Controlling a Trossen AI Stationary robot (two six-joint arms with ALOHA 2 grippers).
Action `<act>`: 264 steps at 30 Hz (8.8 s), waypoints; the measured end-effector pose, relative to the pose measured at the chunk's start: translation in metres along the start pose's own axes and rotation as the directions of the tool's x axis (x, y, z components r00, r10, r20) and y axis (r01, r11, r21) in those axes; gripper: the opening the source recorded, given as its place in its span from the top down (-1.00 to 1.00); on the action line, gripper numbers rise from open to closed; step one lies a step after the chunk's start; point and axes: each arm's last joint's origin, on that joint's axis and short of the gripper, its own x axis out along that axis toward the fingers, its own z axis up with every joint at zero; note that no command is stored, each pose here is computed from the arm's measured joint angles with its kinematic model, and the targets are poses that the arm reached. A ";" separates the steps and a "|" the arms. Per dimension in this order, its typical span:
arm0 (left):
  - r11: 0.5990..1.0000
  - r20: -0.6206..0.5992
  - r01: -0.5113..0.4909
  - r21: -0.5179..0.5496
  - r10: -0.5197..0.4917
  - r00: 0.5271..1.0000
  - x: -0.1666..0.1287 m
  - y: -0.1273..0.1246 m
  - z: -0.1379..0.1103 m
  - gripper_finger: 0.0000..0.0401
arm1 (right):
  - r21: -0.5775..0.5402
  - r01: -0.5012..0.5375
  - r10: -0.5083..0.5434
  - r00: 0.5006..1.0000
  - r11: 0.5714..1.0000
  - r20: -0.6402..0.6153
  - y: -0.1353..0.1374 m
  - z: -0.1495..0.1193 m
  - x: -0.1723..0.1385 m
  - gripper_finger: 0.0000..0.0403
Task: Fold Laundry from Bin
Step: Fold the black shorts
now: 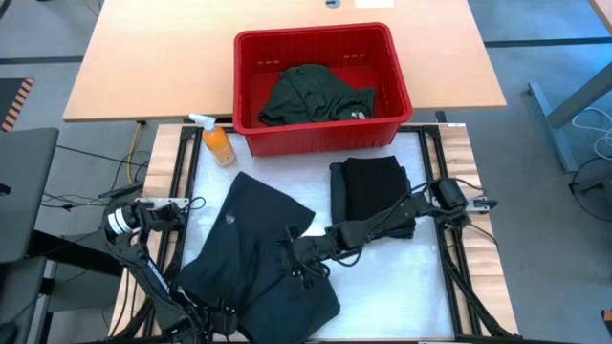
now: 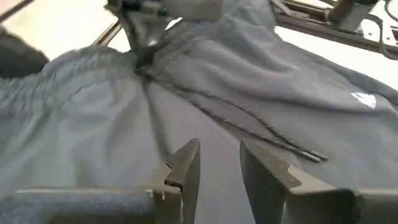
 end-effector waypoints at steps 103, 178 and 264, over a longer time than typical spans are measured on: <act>0.746 0.133 0.050 -0.664 0.053 0.990 0.019 0.096 -0.014 0.98 | -0.203 -0.153 0.060 0.913 0.967 -0.403 -0.059 -0.034 0.061 0.87; 0.950 -0.201 0.052 -0.307 -0.118 0.973 0.010 0.014 0.072 1.00 | -0.107 0.009 -0.046 0.934 0.994 -0.354 0.138 -0.062 -0.014 0.50; 0.371 -0.048 -0.126 -0.920 0.211 0.976 -0.104 0.191 -0.062 0.33 | 0.183 0.152 -0.138 0.986 0.971 -0.091 0.074 -0.029 -0.050 -0.19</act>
